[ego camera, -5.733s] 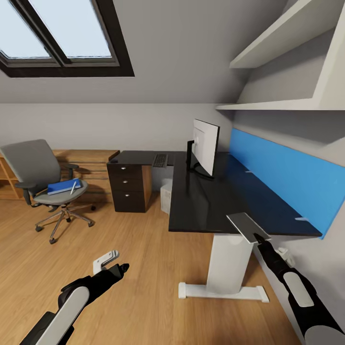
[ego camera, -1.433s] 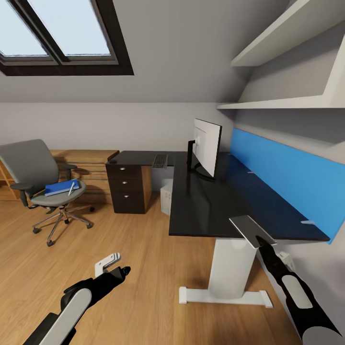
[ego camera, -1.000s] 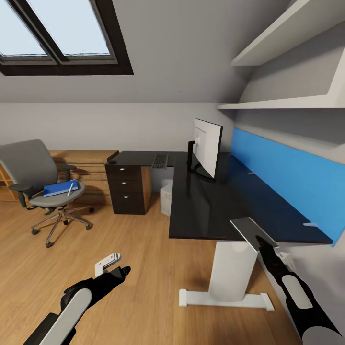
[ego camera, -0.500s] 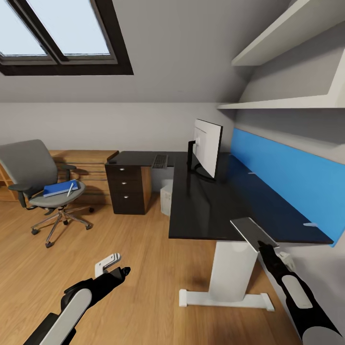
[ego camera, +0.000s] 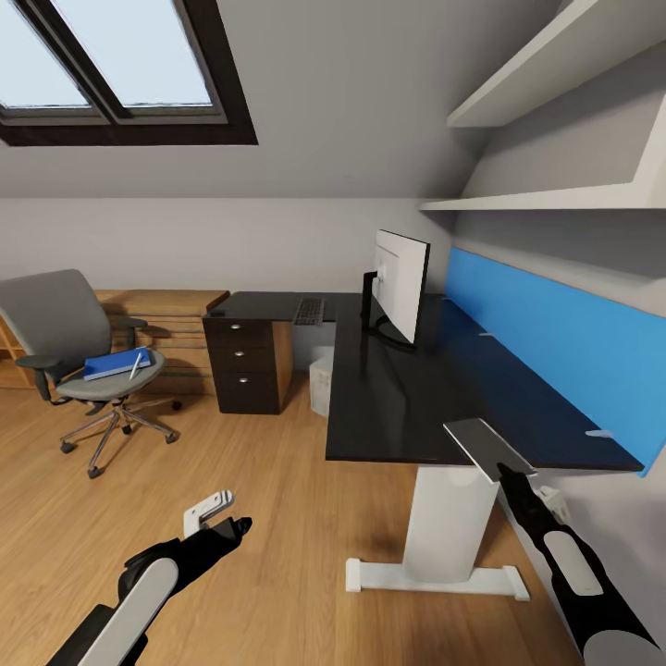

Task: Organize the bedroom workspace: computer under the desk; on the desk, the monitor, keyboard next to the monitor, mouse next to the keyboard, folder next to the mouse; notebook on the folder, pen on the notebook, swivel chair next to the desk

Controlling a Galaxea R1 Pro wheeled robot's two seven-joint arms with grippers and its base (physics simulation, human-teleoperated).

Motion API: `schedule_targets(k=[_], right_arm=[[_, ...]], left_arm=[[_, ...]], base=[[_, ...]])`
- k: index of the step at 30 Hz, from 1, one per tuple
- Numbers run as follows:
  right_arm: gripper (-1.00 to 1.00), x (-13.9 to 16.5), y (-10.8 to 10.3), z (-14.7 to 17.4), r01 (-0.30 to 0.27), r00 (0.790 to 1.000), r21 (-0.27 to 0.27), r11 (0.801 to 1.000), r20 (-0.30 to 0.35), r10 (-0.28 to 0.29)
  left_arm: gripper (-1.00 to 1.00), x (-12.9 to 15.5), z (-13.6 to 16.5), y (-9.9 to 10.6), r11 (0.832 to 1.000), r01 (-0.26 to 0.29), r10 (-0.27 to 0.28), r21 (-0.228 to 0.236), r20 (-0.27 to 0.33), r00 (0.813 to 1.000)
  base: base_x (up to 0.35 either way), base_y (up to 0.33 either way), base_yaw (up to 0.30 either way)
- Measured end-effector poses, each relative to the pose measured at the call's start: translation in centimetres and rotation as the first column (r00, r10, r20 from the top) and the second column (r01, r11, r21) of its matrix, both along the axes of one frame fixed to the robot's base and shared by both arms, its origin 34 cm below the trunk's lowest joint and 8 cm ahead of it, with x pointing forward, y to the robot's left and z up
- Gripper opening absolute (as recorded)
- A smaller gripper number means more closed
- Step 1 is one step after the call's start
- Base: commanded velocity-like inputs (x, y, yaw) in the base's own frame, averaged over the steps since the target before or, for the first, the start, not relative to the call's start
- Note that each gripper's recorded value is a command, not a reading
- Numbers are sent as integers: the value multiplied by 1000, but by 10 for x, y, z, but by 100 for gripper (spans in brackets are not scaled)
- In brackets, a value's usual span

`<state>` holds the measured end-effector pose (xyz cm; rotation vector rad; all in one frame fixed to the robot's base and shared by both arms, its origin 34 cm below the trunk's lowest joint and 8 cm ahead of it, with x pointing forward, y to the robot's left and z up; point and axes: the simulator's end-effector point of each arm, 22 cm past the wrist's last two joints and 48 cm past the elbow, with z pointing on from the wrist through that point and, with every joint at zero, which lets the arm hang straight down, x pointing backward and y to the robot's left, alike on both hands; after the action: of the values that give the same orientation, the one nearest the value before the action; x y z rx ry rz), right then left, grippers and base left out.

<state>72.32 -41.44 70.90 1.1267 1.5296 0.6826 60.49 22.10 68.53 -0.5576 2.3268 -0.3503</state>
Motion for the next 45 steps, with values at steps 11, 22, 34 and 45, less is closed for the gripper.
schedule_targets(k=[11,22,34,45], right_arm=[[-100,2,1,10,-3,1000,-2,1000,0,3],[-100,17,26,63,-23,996,14,1000,85,22],[-100,23,35,96,-35,994,17,999,109,32],[-100,28,60,106,-89,991,-27,996,97,92]], left_arm=[[100,1,9,0,1000,-2,2,1,-1,1000],[100,2,28,-3,1000,4,-4,2,-5,1000],[100,3,46,-4,1000,8,-8,5,-15,1000],[100,0,49,-4,1000,12,-11,13,-30,999]], base=[[0,0,0],[0,0,0],[0,0,24],[0,0,233]])
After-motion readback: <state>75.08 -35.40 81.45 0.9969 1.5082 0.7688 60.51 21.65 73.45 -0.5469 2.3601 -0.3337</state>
